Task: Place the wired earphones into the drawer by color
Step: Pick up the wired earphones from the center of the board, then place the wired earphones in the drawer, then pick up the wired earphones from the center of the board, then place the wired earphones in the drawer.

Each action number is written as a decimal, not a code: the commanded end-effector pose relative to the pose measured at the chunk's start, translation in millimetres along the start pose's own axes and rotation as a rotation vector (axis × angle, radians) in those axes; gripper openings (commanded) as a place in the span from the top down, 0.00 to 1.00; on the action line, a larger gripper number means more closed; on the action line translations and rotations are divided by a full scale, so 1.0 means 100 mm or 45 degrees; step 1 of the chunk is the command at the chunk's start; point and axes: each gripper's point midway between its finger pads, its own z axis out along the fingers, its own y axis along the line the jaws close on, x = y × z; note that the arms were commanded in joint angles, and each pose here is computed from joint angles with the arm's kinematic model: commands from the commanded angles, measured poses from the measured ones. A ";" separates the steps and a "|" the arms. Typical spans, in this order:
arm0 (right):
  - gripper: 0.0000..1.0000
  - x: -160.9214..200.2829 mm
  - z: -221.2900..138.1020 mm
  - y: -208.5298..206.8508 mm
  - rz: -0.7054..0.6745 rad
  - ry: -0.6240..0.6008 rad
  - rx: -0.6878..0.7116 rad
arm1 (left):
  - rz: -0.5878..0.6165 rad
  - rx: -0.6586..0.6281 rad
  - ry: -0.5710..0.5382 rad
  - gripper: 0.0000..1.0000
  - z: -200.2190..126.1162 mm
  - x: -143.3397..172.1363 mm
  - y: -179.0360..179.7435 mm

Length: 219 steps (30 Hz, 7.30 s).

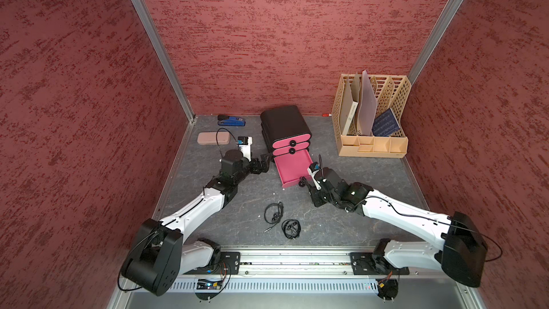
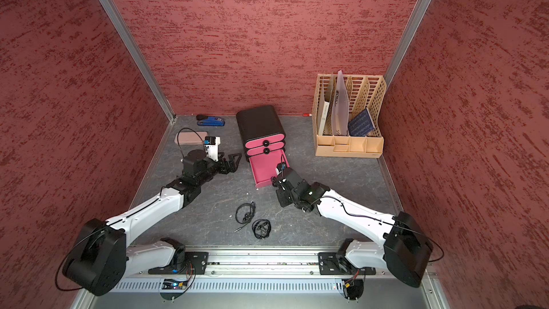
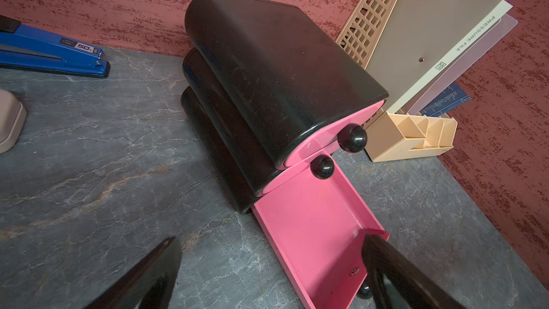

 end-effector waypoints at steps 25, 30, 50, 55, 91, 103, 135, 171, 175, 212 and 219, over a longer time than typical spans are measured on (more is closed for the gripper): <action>0.90 -1.13 0.77 -0.44 -0.091 -0.325 0.196 | 0.040 0.039 -0.058 0.00 -0.07 -0.05 -0.04; 0.90 -1.05 0.93 -0.52 -0.065 -0.280 0.188 | 0.040 0.039 -0.058 0.00 -0.07 -0.05 -0.04; 0.79 -0.73 1.05 -0.70 0.040 -0.195 0.200 | 0.039 0.031 -0.057 0.00 -0.08 -0.05 -0.03; 0.56 -0.76 0.95 -0.66 0.060 -0.212 0.169 | 0.044 0.030 -0.064 0.00 -0.10 -0.08 -0.04; 0.35 -0.30 0.30 -0.69 0.206 -0.290 -0.041 | 0.071 -0.215 0.795 0.00 -1.07 1.48 -0.41; 0.35 -0.31 0.25 -0.73 0.205 -0.316 -0.013 | 0.180 -0.330 0.974 0.06 -0.96 1.86 -0.35; 0.35 -0.28 0.28 -0.74 0.206 -0.302 -0.002 | 0.135 -0.357 1.085 0.62 -0.67 2.24 -0.22; 0.35 -0.32 0.19 -0.78 0.210 -0.347 0.020 | 0.161 -0.383 0.928 1.00 -0.74 1.75 -0.27; 0.35 -0.32 0.16 -0.79 0.211 -0.361 0.029 | 0.164 -0.355 0.820 1.00 -0.74 1.46 -0.33; 0.35 -0.36 -0.05 -0.95 0.241 -0.480 0.133 | 0.379 0.003 0.355 1.00 0.40 -0.01 -1.15; 0.35 -0.35 -0.05 -0.96 0.242 -0.483 0.139 | 0.370 0.043 0.367 1.00 0.70 0.14 -1.13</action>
